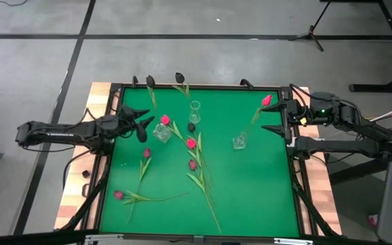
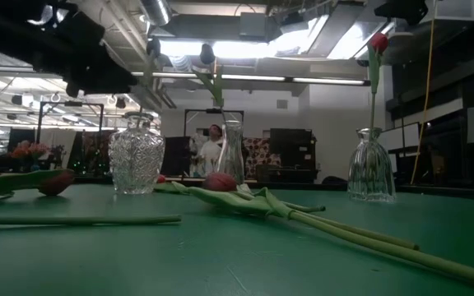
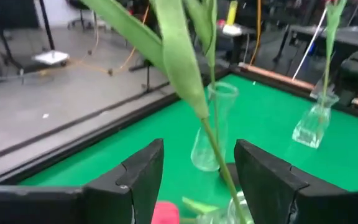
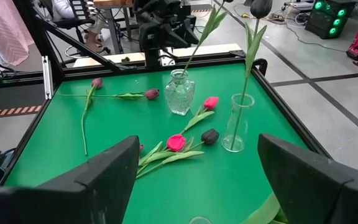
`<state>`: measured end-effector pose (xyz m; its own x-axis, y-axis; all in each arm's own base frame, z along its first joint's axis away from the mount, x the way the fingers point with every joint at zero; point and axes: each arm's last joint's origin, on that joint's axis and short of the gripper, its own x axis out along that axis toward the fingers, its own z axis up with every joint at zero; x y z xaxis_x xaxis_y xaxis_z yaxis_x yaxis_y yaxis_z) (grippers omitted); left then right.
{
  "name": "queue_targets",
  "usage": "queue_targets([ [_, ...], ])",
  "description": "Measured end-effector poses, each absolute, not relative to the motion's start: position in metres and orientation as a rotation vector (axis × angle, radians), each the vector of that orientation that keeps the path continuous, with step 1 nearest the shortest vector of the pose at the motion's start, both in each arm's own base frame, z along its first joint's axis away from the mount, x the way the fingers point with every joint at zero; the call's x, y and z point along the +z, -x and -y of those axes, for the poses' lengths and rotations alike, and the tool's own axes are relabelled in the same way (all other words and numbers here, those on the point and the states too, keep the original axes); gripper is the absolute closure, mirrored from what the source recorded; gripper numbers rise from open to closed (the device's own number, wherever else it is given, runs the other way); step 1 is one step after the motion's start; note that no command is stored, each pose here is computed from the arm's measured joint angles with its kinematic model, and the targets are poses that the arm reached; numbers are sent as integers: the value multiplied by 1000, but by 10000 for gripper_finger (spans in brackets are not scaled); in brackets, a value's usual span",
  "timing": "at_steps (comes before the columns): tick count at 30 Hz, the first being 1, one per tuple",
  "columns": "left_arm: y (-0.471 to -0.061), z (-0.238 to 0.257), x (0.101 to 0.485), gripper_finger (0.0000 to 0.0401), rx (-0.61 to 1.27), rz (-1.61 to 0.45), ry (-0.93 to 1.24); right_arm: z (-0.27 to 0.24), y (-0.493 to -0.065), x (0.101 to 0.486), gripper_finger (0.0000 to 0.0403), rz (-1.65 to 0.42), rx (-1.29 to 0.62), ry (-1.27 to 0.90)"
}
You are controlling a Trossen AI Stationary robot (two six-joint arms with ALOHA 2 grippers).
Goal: Sort flowers into vase by color
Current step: Put the black tulip into the top transparent vase
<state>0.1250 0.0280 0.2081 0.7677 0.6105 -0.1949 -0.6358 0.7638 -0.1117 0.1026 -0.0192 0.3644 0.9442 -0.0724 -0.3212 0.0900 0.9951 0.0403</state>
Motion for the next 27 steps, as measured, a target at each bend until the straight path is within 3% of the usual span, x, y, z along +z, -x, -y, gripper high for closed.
queue_targets([
  [9,-120,-26,242,207,653,-115,260,21,-109,363,78,-341,-92,-108],
  [20,-120,-26,246,207,673,-29,472,31,-159,364,78,-295,-62,-50],
  [27,-121,-19,249,207,417,-68,523,27,-198,370,78,-329,-25,-35],
])
